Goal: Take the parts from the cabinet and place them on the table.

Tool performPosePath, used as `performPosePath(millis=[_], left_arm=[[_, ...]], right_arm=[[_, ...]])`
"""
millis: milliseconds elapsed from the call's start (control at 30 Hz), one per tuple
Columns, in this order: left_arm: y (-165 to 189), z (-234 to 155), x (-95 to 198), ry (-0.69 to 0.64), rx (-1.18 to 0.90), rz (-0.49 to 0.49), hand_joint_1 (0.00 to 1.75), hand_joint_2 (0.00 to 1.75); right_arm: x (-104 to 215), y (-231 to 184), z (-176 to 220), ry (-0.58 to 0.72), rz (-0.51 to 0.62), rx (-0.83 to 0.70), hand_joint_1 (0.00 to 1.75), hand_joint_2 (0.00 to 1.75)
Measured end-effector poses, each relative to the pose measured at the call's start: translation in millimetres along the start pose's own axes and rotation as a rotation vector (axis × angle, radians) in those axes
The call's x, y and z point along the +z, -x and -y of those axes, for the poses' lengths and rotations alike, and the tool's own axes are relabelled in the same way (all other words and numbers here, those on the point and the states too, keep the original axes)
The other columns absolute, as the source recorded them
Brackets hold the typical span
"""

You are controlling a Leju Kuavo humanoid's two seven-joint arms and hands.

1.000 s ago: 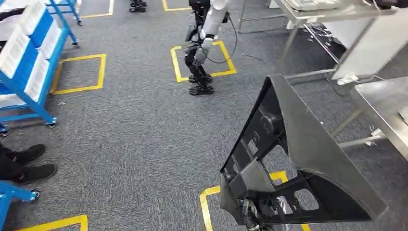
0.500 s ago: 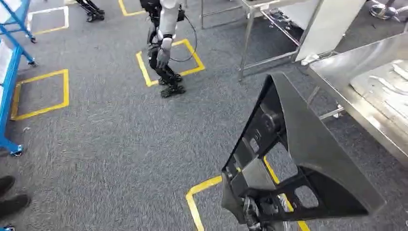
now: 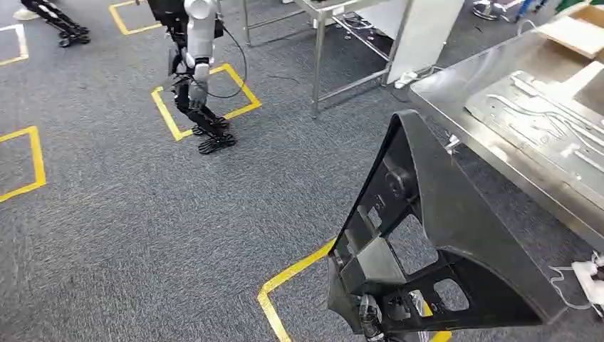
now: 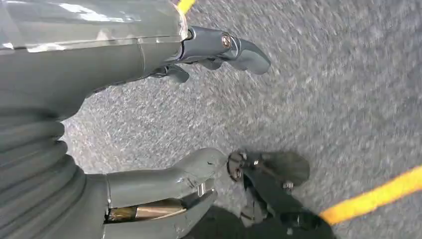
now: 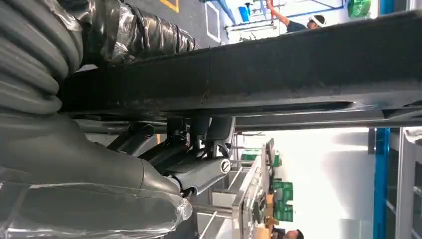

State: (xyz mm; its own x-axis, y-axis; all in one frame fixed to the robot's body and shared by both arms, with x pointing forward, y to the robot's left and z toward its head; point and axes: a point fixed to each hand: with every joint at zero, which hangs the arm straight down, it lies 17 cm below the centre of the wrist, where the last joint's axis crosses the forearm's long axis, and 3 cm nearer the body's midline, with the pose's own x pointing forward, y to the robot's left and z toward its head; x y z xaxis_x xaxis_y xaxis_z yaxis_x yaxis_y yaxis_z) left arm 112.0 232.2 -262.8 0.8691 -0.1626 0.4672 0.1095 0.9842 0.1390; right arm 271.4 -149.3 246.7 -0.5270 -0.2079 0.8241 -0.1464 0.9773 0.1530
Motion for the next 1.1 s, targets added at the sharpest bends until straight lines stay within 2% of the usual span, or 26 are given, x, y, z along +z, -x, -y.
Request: performPosePath(millis=[1100], left_arm=[[2.7, 5.1, 1.6, 0.015, 0.002, -0.008, 0.00, 1.75]], right_arm=[[-2.9, 8.5, -2.6, -0.013, -0.023, 0.024, 1.75, 1.75]])
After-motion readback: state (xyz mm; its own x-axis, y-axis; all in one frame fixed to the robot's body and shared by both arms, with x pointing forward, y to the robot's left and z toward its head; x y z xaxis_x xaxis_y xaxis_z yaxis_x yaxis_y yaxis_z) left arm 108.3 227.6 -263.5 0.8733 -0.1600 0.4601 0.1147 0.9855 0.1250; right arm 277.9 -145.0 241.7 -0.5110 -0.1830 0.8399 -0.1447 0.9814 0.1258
